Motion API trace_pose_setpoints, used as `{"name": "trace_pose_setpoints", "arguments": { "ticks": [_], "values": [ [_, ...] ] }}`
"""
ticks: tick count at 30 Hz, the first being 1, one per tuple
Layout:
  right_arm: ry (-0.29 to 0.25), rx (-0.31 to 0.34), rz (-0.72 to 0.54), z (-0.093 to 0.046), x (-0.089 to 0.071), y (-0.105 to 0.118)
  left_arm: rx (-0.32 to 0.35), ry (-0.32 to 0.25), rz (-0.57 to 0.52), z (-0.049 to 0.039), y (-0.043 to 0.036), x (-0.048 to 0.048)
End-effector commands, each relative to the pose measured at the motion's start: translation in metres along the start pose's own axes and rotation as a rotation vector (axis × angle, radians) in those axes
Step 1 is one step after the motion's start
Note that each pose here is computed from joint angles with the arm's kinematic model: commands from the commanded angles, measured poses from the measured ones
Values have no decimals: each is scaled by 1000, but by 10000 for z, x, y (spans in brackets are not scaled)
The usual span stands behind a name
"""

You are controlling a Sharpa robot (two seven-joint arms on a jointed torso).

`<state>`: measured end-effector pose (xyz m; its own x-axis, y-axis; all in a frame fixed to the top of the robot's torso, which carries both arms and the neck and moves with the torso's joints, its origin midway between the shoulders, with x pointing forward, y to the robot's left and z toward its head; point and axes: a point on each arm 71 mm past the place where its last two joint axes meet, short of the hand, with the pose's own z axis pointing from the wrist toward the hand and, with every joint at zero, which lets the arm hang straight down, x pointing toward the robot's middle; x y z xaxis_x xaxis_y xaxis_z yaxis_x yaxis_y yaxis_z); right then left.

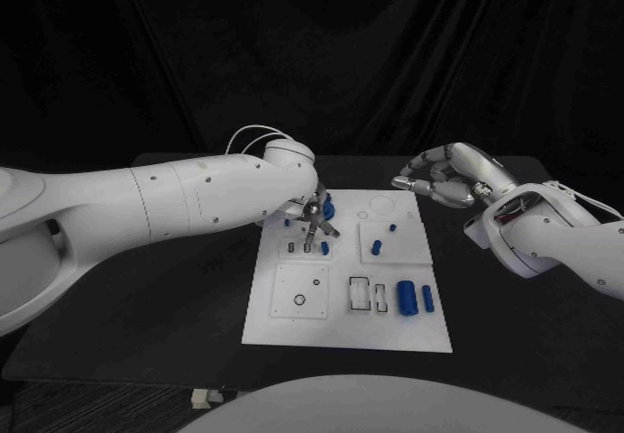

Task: Assemble the parts on the task board

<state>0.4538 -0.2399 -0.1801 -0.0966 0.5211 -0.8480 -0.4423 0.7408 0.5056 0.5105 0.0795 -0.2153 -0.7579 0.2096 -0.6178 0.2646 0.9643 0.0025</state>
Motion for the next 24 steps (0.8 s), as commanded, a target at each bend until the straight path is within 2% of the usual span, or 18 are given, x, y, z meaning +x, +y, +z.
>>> {"name": "trace_pose_setpoints", "arguments": {
  "ticks": [1, 24],
  "values": [
    [9, 16, -4, -2, 15, -14, 21, 11, -4, 19, -29, 30],
    [17, 14, -4, 15, 32, -14, 43, 40, 3, 93, -99, 110]
  ]
}}
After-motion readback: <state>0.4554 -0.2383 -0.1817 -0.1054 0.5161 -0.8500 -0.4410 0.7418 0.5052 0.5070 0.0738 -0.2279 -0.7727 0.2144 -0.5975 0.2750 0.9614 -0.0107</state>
